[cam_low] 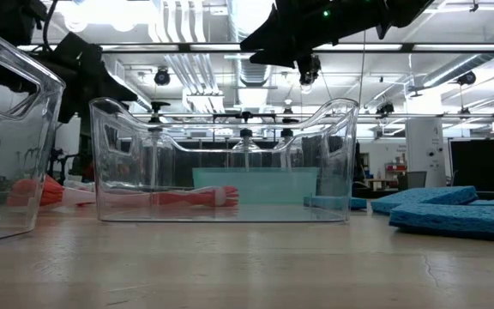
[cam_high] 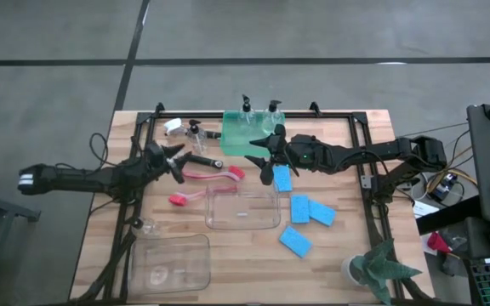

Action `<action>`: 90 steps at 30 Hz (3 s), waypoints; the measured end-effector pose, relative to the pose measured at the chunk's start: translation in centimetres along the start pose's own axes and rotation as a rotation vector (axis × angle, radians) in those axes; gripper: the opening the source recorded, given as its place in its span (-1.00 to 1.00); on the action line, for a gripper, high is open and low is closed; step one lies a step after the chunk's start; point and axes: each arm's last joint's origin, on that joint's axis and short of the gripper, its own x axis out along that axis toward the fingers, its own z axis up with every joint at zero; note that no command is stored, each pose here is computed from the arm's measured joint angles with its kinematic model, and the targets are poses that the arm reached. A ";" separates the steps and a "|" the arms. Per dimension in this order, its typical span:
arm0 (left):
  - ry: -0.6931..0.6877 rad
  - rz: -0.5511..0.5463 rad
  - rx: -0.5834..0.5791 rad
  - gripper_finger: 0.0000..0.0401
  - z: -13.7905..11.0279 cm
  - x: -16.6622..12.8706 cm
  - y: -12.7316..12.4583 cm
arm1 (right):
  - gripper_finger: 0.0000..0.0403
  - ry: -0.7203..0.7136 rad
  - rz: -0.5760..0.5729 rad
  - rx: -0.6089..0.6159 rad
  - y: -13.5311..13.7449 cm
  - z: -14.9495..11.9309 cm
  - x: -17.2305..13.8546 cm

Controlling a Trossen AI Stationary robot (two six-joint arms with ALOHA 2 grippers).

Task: Pick & Place Kitchen Sink Supplies
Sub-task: Put the transparent soap dispenser into the green bin

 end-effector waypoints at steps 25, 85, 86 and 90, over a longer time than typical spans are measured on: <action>0.037 0.206 0.164 0.39 0.5 3.4 1.1 | 0.15 -0.027 0.002 0.005 0.0 0.3 0.0; 0.100 0.259 0.275 -0.38 1.6 10.0 1.1 | 0.11 -0.030 0.001 0.018 0.0 0.4 -0.1; 0.099 0.259 0.274 -0.35 1.7 9.9 1.1 | 0.11 -0.030 0.001 0.018 0.0 0.4 -0.1; 0.095 0.235 0.276 -0.29 2.4 10.0 0.9 | 0.11 -0.032 0.001 0.018 0.0 0.5 -0.2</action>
